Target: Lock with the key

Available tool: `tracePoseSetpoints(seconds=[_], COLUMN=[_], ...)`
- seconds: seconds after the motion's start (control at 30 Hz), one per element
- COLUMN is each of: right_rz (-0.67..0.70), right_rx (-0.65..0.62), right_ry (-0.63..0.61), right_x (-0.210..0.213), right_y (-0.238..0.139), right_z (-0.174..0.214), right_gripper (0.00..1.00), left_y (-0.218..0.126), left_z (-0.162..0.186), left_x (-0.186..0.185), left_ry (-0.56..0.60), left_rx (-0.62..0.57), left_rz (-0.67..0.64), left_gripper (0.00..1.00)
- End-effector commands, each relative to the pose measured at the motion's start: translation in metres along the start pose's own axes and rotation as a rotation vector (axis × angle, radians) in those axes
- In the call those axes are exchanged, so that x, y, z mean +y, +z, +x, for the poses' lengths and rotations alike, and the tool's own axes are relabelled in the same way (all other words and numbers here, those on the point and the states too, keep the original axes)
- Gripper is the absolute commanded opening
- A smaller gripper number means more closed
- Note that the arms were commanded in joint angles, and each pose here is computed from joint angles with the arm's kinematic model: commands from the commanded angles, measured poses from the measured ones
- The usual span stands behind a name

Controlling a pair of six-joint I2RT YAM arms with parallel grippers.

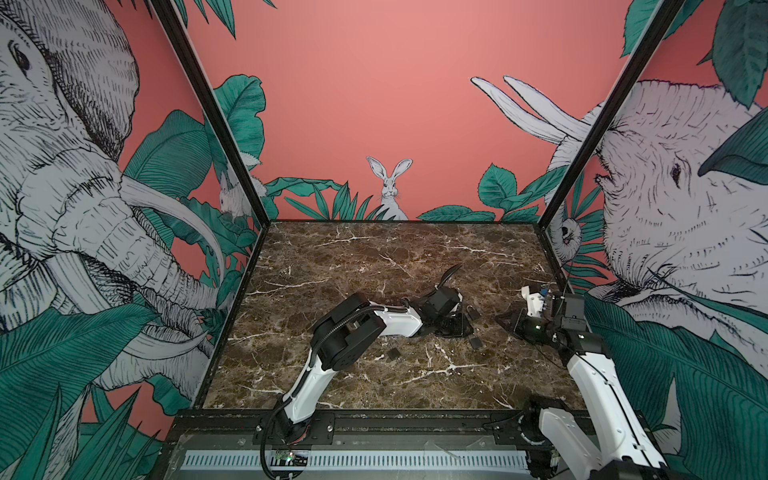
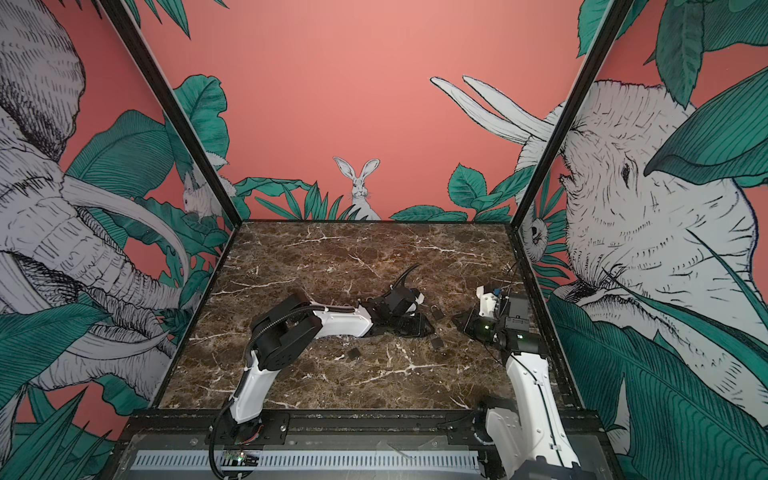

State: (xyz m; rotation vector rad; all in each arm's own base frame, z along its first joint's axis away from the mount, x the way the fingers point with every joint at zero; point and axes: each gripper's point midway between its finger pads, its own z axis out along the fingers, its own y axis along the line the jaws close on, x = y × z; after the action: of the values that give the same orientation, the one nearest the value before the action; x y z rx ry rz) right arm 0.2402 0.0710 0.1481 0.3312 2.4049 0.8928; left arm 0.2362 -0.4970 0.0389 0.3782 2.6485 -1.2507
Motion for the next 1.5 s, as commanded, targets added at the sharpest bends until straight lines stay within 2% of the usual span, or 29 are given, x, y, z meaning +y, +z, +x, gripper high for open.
tracePoseSetpoints(seconds=[0.0,0.57,0.87,1.47], right_rz=[0.068,0.254,0.291,0.34], right_rx=[0.017,0.179,0.189,0.275], right_ry=[-0.037,-0.13,-0.151,-0.144], right_x=[-0.008,-0.036,-0.047,-0.07], right_y=[-0.002,0.038,0.057,0.084], right_z=[0.004,0.028,0.023,0.043], right_gripper=[0.0,0.0,0.0,0.0], left_y=[-0.032,-0.119,-0.127,-0.128], left_z=[-0.019,-0.039,-0.036,-0.039], left_x=[-0.011,-0.034,-0.027,-0.017], left_ry=[0.015,0.145,0.135,0.113], left_rx=[-0.077,-0.274,-0.29,-0.292], left_rz=[0.007,0.04,0.031,0.021], left_gripper=[0.37,0.37,0.37,0.37])
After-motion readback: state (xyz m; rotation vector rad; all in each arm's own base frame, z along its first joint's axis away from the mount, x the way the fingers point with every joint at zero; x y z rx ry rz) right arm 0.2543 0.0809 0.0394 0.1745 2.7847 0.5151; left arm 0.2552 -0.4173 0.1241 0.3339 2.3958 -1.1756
